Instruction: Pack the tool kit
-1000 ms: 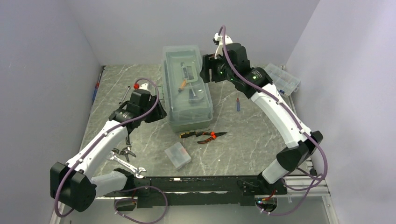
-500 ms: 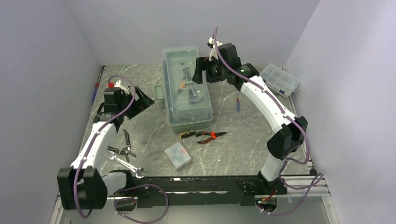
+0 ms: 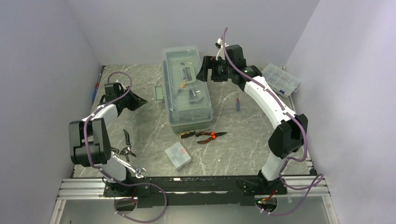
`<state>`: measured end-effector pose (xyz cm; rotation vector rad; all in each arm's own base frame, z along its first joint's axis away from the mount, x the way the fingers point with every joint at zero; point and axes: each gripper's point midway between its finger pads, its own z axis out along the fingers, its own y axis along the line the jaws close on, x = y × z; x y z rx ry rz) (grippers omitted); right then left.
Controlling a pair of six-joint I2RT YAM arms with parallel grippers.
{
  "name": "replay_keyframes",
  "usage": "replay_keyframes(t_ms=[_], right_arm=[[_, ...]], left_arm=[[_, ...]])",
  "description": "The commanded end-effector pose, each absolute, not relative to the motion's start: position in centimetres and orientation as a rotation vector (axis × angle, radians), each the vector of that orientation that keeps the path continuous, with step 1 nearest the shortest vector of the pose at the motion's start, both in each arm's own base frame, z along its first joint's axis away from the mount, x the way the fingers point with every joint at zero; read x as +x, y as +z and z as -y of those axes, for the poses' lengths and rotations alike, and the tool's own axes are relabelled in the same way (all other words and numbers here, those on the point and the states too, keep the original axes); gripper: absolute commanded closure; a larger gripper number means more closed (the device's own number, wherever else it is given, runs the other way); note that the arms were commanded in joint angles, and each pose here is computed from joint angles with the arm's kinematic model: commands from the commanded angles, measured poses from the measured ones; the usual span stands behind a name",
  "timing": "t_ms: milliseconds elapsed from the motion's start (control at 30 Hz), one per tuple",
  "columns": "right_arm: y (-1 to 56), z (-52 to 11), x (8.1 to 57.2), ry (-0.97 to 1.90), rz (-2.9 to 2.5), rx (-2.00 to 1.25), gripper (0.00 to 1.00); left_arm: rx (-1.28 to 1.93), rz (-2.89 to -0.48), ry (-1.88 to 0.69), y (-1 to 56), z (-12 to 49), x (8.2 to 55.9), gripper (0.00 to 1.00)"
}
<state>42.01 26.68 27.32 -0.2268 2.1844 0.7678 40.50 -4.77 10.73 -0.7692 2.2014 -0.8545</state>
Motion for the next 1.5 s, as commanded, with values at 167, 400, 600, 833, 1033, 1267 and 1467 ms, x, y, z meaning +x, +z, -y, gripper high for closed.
replay_keyframes(t_ms=[167, 400, 600, 833, 1033, 1267, 1467], right_arm=[[27.3, -27.6, 42.7, 0.888, -2.127, -0.266, 0.09], [24.3, -28.3, 43.2, 0.915, -2.203, -0.249, 0.0], [22.0, -28.3, 43.1, 0.913, -2.244, -0.226, 0.0], [20.5, -28.4, 42.9, 0.929, -2.27, -0.212, 0.0], [21.0, -28.6, 43.2, 0.936, -2.26, -0.228, 0.01], [20.9, -28.7, 43.2, 0.944, -2.263, -0.235, 0.01], [21.2, -28.6, 42.9, 0.948, -2.257, -0.234, 0.01]], left_arm=[[-0.747, -2.186, -0.91, 9.6, 4.9, 44.9, 1.0], [-0.745, -2.205, -0.938, 8.6, 5.4, 46.4, 1.0], [-0.715, -2.223, -0.933, 8.4, 6.3, 47.1, 1.0], [-0.694, -2.249, -0.952, 7.6, 8.0, 48.1, 1.0], [-0.678, -2.269, -1.008, 6.6, 9.8, 48.9, 1.0], [-0.558, -2.264, -1.046, 9.5, 13.5, 49.2, 1.0], [-0.494, -2.218, -1.0, 13.0, 13.9, 48.9, 1.0]])
